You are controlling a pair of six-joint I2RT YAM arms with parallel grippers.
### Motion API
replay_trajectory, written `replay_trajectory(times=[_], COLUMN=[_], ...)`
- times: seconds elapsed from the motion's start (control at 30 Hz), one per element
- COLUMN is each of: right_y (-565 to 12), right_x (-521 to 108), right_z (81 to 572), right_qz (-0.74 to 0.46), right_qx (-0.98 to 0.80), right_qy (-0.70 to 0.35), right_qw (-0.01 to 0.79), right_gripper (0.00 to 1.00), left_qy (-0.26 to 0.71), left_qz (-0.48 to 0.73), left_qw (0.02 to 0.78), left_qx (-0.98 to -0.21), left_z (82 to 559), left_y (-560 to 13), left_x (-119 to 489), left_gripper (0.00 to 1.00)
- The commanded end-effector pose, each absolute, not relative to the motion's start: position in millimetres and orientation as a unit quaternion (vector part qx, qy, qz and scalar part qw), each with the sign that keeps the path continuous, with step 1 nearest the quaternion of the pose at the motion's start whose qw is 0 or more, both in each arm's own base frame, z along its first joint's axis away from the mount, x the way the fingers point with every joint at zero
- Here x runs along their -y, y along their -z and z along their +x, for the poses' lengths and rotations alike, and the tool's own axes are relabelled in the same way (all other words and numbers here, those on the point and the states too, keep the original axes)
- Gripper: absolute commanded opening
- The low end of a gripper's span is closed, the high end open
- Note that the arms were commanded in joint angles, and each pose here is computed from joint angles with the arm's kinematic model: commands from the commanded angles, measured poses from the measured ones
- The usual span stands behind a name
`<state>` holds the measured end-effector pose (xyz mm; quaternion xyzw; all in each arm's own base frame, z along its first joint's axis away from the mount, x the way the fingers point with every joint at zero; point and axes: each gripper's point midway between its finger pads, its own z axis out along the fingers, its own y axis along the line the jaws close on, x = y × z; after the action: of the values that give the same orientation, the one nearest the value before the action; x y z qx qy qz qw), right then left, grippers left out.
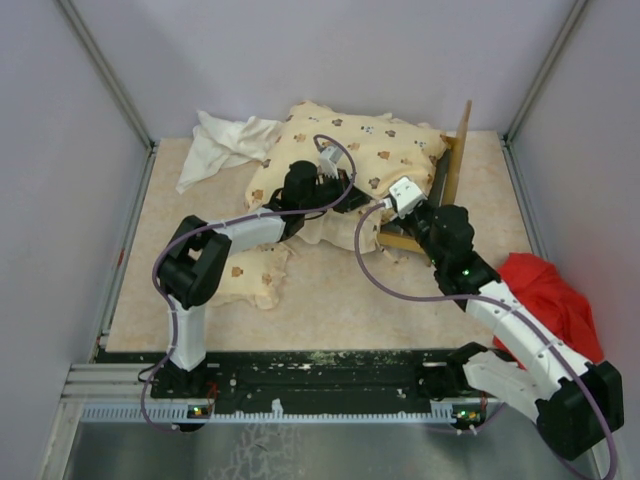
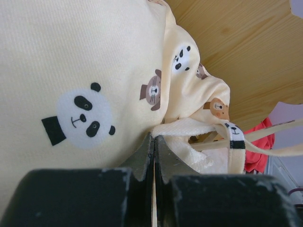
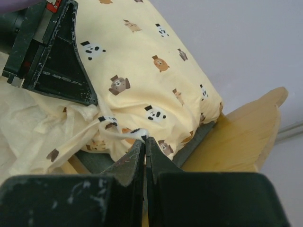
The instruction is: Set up the pet bed
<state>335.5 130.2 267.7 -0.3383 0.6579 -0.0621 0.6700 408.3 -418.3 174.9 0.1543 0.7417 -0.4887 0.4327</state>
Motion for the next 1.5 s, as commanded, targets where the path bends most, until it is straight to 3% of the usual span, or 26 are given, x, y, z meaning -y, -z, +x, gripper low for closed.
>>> replay_trajectory(times=[0.0, 0.47, 0.67, 1.07, 1.23, 1.47], right_y=[-288, -208, -193, -186, -199, -252], right_x=[-132, -124, -108, -85, -101, -97], right_z=[333, 360, 367, 395, 368, 329], right_qz=[-0.293, -0.208, -0.135, -0.102, -0.104, -0.078], right_qx=[-0.672, -0.782, -0.809, -0.819, -0.838, -0.847], right_qy=[0.025, 0.035, 0.051, 0.06, -0.002, -0.038], right_qw=[0.679, 0.586, 0.57, 0.561, 0.536, 0.525], right_gripper=[0.0, 0.0, 0.0, 0.0, 0.25, 0.37], left_qy=[0.492, 0.492, 0.489, 0.477, 0.476, 0.475], left_qz=[0.146, 0.141, 0.139, 0.132, 0.132, 0.137], left_qw=[0.458, 0.455, 0.456, 0.464, 0.462, 0.462], left_qx=[-0.725, -0.729, -0.731, -0.735, -0.736, -0.736], left_z=[418, 416, 418, 426, 425, 421], left_y=[-195, -190, -186, -182, -180, -179], left_x=[414, 412, 412, 412, 412, 413], left_gripper=[0.0, 0.0, 0.0, 0.0, 0.0, 0.0])
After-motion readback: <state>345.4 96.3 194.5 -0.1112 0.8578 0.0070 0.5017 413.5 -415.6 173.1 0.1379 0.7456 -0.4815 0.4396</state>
